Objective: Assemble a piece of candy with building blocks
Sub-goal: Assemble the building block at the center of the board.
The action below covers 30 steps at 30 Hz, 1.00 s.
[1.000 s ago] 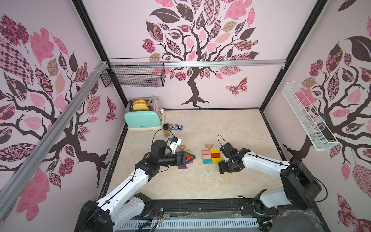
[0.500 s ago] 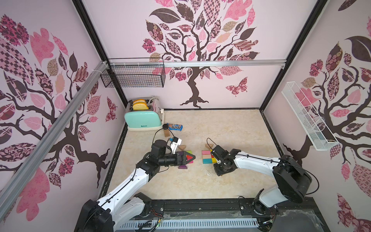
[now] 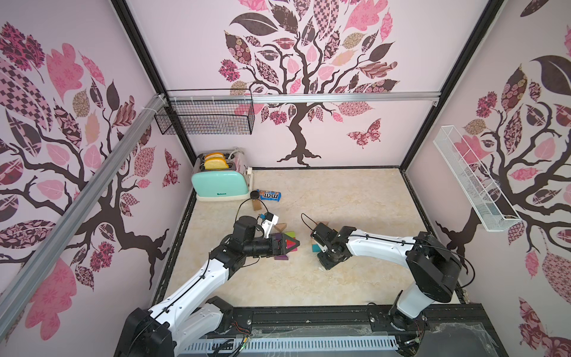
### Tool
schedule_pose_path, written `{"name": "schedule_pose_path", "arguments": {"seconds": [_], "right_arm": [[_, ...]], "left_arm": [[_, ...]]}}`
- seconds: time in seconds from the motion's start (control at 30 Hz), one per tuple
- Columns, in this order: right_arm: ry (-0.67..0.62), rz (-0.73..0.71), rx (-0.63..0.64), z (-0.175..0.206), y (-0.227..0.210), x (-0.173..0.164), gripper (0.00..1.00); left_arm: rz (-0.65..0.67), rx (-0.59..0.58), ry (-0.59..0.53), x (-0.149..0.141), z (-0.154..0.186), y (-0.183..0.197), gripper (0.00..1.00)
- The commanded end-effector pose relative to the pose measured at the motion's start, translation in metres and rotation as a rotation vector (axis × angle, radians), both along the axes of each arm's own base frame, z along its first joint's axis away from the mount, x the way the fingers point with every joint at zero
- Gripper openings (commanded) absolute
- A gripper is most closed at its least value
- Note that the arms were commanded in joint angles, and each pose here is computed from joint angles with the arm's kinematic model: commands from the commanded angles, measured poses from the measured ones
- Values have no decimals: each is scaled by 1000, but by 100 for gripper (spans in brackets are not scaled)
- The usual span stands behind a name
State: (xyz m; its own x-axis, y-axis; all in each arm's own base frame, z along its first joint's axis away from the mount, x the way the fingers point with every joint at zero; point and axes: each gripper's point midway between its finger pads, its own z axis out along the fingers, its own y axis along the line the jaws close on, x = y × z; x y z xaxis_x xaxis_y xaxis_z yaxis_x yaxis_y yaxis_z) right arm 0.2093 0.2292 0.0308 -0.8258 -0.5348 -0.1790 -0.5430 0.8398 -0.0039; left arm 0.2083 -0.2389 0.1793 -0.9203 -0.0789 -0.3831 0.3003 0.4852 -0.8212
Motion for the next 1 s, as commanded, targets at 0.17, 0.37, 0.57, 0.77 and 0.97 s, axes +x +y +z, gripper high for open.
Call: {"name": "schedule_pose_path", "arguments": {"seconds": [0.17,0.37,0.57,0.77,0.97], "right_arm": [[40,138,4,3,8,-9,38],[50,135,-50,1,0,-9,44],[37,56,-58,9,-5,-8,49],[11,18,-83,10,-11,-3,47],[-13,1,-136,14,-20,3,46]], "left_arm": [[7,13,-25,3,3,2,98],[16,19,-24,4,2,3,98],[17,21,-25,4,2,4,98],[13,23,-23,4,1,3,98],[12,25,-27,2,2,4,98]]}}
